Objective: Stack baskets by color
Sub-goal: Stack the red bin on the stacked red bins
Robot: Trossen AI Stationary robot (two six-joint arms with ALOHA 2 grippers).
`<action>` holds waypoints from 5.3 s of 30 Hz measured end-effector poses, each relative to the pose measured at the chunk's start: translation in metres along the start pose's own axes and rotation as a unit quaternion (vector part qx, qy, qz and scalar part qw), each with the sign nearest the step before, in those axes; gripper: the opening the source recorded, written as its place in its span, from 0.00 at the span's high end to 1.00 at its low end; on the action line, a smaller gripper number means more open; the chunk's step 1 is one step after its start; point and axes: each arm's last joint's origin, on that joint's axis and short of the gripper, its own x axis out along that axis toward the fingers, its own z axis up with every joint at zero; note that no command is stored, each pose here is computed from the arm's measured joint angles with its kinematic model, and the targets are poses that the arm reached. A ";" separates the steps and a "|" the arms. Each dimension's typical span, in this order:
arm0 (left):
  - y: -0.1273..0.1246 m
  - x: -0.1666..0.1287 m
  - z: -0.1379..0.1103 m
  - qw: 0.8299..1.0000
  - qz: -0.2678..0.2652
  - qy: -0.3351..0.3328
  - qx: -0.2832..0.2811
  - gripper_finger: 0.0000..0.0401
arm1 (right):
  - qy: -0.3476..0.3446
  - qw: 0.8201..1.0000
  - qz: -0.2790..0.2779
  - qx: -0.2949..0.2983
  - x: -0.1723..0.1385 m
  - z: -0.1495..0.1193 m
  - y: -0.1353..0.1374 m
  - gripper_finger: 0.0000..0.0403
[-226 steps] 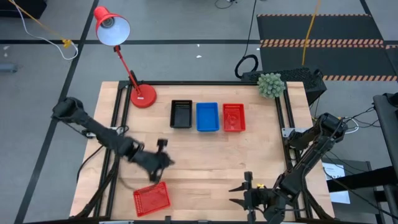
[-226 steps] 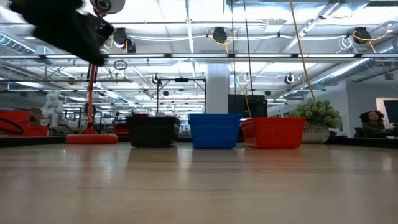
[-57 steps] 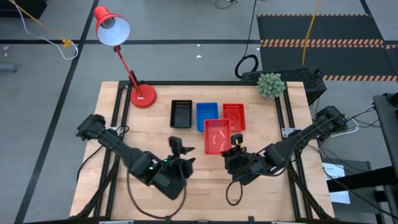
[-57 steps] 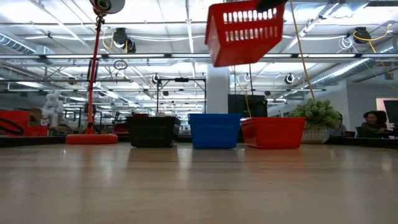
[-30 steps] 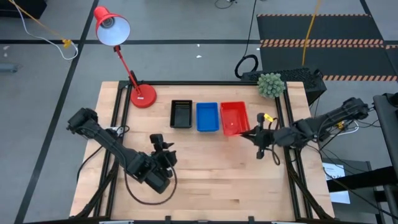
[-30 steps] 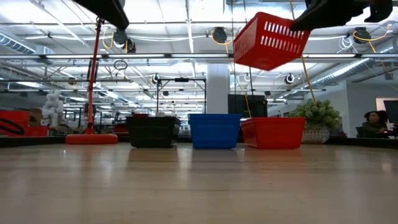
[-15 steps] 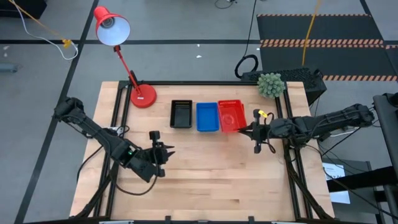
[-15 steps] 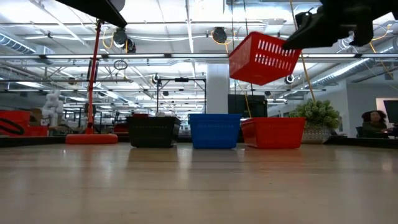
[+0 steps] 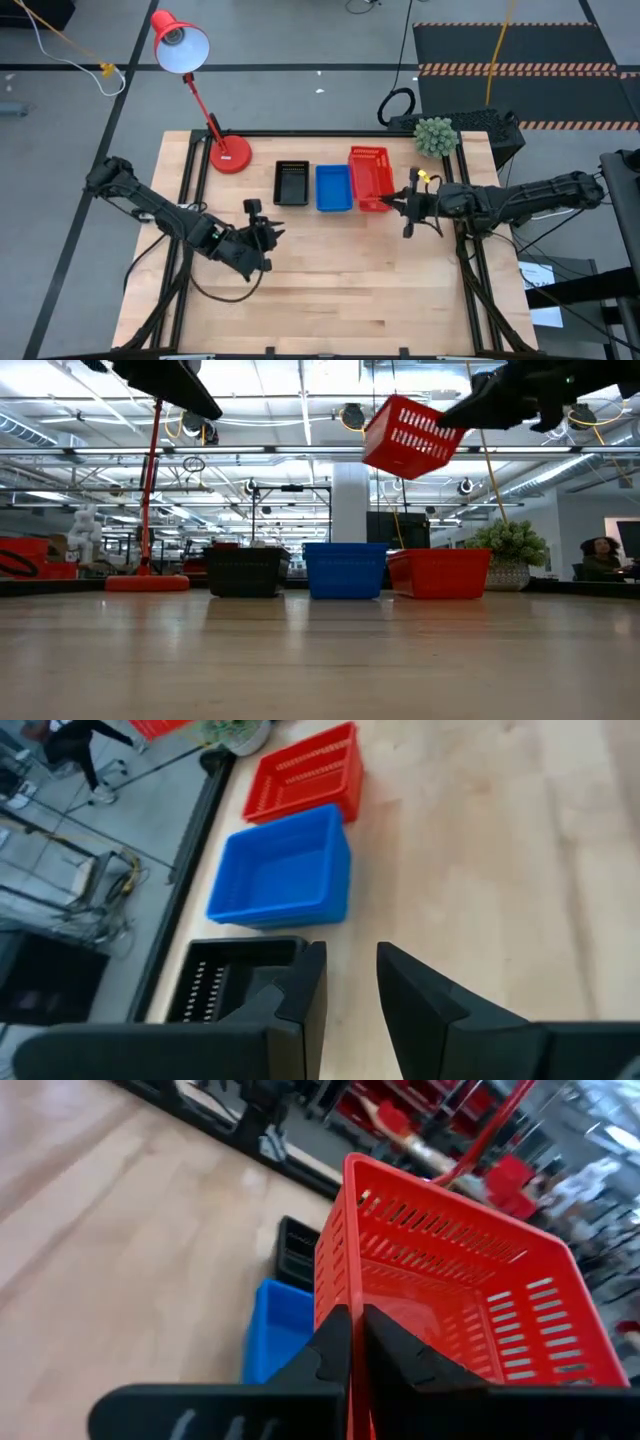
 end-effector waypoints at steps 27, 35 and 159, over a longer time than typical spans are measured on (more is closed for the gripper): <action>0.071 0.015 -0.049 0.976 -0.120 -0.168 -0.064 0.77 | 0.072 0.996 0.037 0.038 0.013 -0.062 -0.015 0.98; 0.070 0.016 -0.049 0.976 -0.123 -0.165 -0.076 0.77 | 0.087 0.996 0.018 0.026 0.013 -0.068 -0.023 0.98; 0.076 0.019 -0.050 0.978 -0.108 -0.162 -0.076 0.77 | 0.184 0.977 0.069 0.079 0.028 -0.091 0.012 0.87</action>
